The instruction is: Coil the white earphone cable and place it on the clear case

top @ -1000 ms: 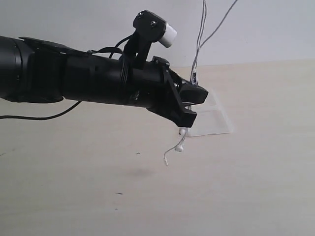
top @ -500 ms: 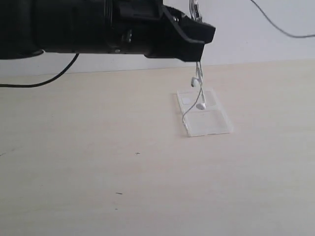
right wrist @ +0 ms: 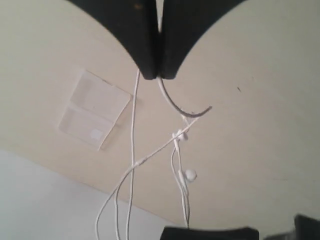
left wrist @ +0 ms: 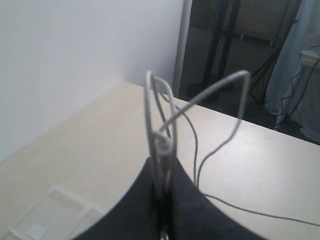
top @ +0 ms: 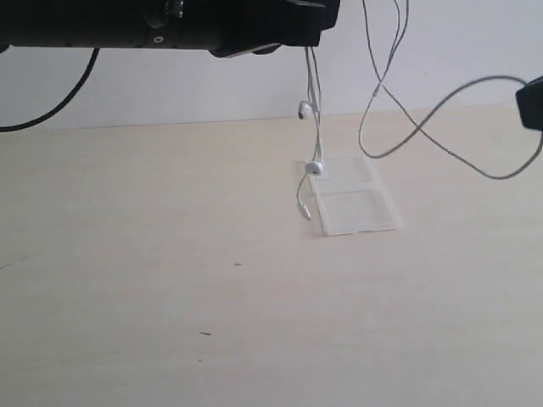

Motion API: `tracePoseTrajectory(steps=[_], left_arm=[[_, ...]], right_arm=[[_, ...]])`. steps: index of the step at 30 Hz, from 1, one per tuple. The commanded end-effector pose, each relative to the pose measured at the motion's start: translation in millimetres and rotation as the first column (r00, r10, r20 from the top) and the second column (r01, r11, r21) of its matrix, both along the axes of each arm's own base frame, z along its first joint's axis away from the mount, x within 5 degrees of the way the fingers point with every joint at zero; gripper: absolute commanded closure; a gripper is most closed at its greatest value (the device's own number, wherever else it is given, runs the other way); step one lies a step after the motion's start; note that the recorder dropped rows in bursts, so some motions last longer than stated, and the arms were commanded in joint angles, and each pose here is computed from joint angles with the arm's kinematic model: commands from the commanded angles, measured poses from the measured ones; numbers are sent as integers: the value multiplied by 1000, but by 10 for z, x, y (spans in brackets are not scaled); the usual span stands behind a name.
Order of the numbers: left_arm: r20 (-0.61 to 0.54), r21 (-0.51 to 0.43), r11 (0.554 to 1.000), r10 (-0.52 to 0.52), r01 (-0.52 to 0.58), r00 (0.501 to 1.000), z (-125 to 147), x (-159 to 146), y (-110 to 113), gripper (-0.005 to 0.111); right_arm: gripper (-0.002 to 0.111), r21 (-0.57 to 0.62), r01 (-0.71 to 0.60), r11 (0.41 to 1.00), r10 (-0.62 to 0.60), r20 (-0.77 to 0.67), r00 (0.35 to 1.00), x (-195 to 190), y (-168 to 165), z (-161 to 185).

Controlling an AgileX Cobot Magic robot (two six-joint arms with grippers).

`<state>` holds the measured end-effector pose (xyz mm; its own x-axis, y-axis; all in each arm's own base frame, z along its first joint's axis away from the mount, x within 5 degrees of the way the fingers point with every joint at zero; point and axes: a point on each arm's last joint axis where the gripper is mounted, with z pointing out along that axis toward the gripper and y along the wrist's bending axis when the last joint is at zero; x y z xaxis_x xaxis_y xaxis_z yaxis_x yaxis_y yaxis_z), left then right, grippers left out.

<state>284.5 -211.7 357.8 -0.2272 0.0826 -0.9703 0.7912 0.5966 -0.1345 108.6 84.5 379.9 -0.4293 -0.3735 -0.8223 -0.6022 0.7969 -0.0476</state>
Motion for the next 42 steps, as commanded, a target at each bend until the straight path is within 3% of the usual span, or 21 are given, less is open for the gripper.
tracePoseTrajectory(steps=[1, 4, 10, 12, 20, 37, 42], left_arm=[[10, -25, 1000, 3, -3, 1000, 100, -42, 46, 107], [11, -26, 1000, 3, -2, 1000, 105, -44, 48, 107], [15, -22, 999, 26, -26, 1000, 105, -11, 93, 107], [16, -21, 999, 51, -50, 999, 105, 33, 152, 107], [-8, -40, 998, 37, -38, 999, 107, 53, 206, 107], [20, -22, 1000, 13, -12, 1000, 217, -60, 246, 107], [9, -35, 999, 16, -15, 1000, 255, -93, 263, 107]], right_arm=[[108, 5, -26, 1000, 26, 4, 1000, 102, 111, -123], [100, 12, -60, 998, 60, 12, 998, 148, 185, -147], [50, -31, -56, 998, 56, -20, 998, 159, 180, -195], [43, -31, -49, 998, 48, -32, 998, 119, 143, -175], [44, 18, -39, 999, 39, 2, 999, 24, 64, -78], [44, 176, -118, 977, 104, 88, 991, 122, 269, -310], [36, 222, -115, 968, 89, 126, 988, 151, 291, -404]])
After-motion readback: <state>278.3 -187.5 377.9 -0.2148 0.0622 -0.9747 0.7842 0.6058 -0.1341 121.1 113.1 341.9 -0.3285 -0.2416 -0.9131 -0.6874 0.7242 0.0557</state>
